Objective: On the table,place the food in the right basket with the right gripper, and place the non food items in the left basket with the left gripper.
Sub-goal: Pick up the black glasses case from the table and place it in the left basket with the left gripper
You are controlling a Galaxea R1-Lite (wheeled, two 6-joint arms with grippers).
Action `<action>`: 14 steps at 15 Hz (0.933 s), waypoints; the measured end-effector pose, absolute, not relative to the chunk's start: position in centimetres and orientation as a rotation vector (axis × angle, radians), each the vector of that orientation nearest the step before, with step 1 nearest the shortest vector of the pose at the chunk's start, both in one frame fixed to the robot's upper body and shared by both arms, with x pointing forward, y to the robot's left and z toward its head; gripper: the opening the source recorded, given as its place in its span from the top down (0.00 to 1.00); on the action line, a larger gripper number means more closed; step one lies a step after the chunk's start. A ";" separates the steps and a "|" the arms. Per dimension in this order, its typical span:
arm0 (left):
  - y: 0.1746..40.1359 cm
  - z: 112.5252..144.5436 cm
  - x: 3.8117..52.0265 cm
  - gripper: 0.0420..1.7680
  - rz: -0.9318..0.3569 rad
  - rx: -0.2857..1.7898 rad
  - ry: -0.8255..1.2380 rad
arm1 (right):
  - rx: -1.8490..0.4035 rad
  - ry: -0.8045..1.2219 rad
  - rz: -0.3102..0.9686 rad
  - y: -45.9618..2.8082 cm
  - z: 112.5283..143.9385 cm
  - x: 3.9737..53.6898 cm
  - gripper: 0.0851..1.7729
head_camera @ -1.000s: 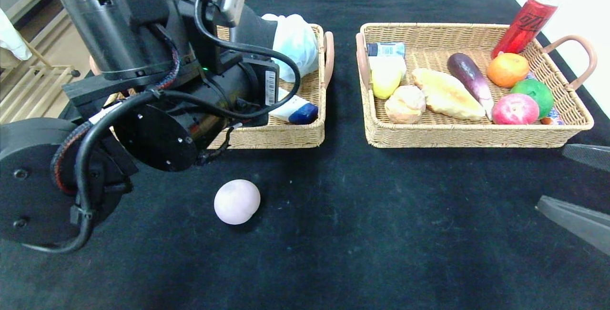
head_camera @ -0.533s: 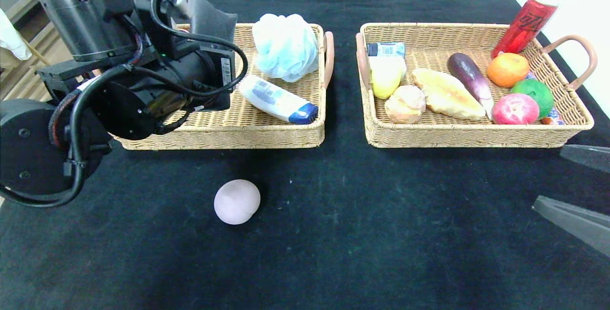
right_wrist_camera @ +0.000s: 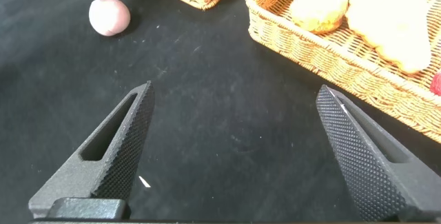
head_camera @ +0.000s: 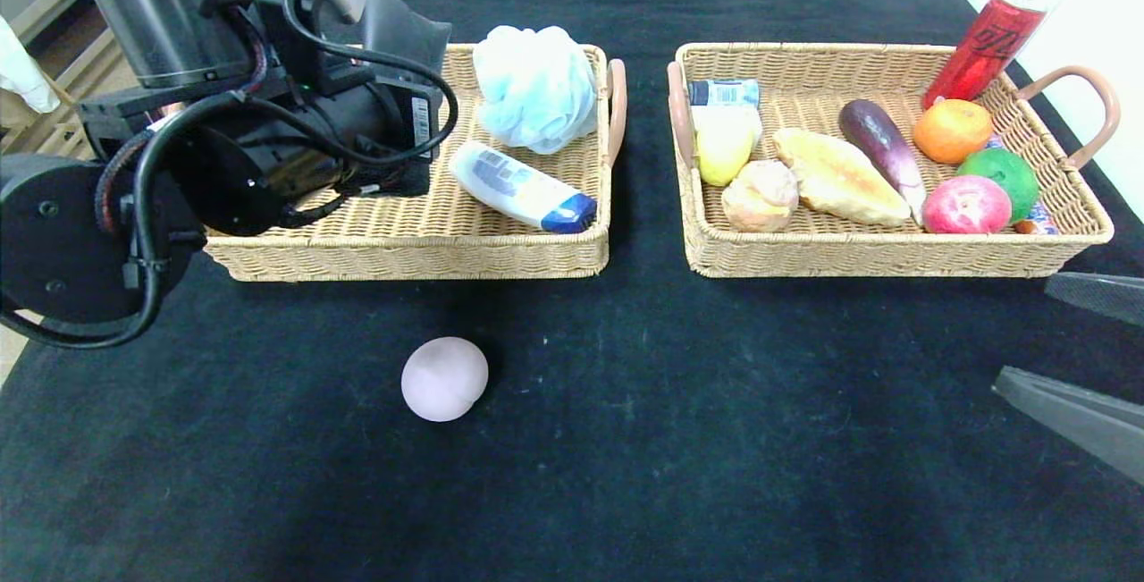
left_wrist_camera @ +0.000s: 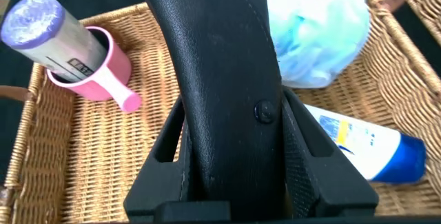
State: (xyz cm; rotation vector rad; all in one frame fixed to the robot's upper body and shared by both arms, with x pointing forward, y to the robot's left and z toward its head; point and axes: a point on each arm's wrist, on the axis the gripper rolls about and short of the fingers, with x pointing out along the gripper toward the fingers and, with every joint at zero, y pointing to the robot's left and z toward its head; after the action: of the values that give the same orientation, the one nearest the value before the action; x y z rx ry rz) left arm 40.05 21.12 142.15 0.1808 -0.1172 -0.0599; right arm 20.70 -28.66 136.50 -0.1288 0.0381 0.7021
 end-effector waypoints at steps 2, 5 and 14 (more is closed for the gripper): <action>21.5 142.0 41.1 0.59 -0.038 0.179 -0.115 | -0.128 0.038 0.702 -28.7 136.5 20.7 0.04; 21.9 141.6 42.8 0.59 -0.012 0.174 -0.108 | -0.129 0.037 0.701 -28.7 136.5 20.7 0.04; 21.9 140.7 44.2 0.28 0.005 0.179 -0.091 | -0.129 0.039 0.700 -28.7 136.5 20.7 0.04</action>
State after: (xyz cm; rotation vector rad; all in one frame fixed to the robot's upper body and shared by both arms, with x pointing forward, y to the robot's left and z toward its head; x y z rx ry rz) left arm 44.18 21.92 140.74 0.1787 -0.0906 0.0051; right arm 20.75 -28.66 136.49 -0.1288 0.0393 0.6998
